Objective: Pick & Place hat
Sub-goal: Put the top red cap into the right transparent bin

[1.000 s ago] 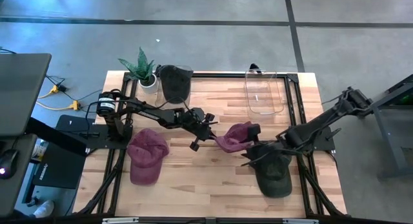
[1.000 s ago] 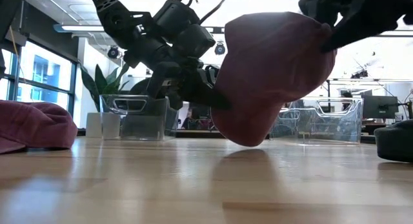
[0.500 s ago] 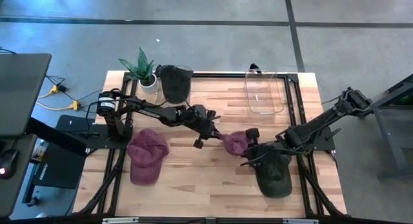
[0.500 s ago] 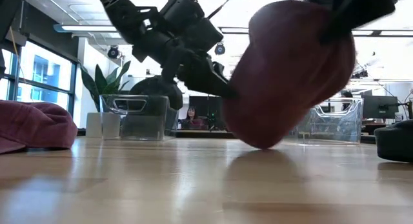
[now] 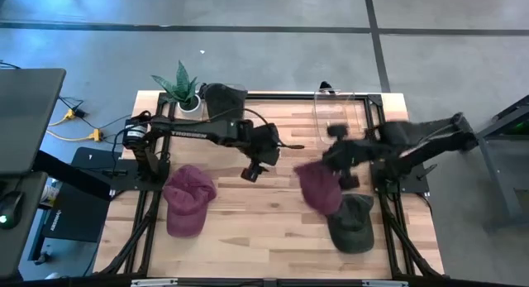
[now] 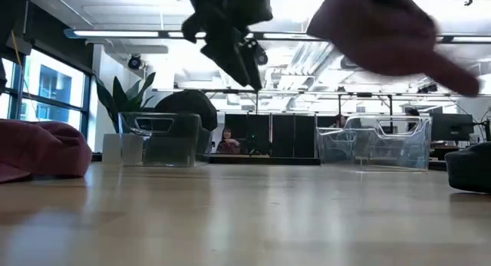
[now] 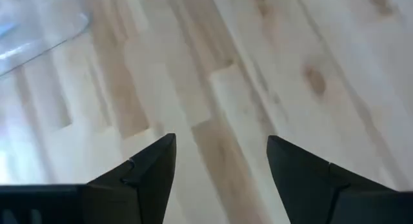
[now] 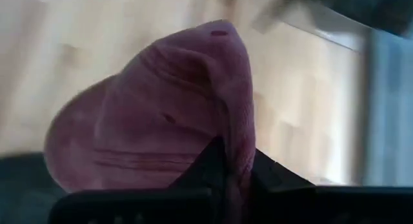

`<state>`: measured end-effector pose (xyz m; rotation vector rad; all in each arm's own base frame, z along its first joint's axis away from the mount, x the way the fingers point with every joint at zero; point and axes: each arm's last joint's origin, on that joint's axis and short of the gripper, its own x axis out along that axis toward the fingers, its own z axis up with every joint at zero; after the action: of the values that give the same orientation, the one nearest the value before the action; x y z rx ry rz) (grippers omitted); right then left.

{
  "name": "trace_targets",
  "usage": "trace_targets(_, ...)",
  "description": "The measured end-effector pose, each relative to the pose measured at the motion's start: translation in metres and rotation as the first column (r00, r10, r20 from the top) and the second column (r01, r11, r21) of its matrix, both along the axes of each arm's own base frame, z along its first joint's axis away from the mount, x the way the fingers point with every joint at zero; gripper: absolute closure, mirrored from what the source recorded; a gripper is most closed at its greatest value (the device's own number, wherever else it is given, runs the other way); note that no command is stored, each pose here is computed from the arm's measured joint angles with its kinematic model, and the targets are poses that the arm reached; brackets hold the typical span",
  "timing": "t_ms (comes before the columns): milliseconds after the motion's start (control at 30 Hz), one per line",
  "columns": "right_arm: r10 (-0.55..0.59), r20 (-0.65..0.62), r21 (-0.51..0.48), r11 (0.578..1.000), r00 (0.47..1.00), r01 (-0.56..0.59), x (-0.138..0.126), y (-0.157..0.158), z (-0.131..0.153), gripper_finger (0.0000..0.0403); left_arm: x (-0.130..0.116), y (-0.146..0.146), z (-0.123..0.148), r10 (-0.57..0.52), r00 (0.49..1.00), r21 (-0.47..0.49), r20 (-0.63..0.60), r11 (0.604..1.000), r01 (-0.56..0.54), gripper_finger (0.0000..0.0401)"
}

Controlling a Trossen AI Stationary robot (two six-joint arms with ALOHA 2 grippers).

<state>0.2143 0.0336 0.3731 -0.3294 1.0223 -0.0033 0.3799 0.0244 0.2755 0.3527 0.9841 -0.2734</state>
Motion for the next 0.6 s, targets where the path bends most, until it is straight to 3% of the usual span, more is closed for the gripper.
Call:
trace_targets(133,-0.103,0.006,-0.194,0.976,0.995,0.102,-0.01,-0.035,0.028,0.0383,-0.017,0.0,0.027,0.006,0.999,0.026,0.043,1.0,-0.007,0.0172)
trace_targets(233,-0.141,-0.003,-0.371,0.919,0.99,0.13,-0.017,-0.062,0.042,0.0391,-0.031,-0.002,0.035,0.016,0.998,-0.001,0.064,1.0,-0.016,0.0175)
trace_targets(333,-0.173,-0.05,-0.486,0.865,0.984,0.127,-0.023,-0.091,0.047,0.0391,-0.028,-0.003,0.034,0.029,0.99,-0.034,0.136,0.999,-0.025,0.0176)
trace_targets(400,-0.212,-0.06,-0.522,0.84,0.976,0.15,-0.026,-0.113,0.046,0.0387,-0.034,-0.005,0.028,0.037,0.992,-0.045,0.12,0.998,-0.032,0.0176)
trace_targets(467,-0.245,-0.09,-0.531,0.832,0.965,0.162,-0.03,-0.134,0.039,0.0381,-0.03,-0.009,0.027,0.012,0.979,-0.032,0.202,0.999,-0.006,0.0176)
trace_targets(600,-0.277,-0.095,-0.465,0.862,0.956,0.204,-0.038,-0.169,0.017,0.0389,-0.034,-0.018,0.009,-0.026,0.98,-0.053,0.196,0.998,0.037,0.0177)
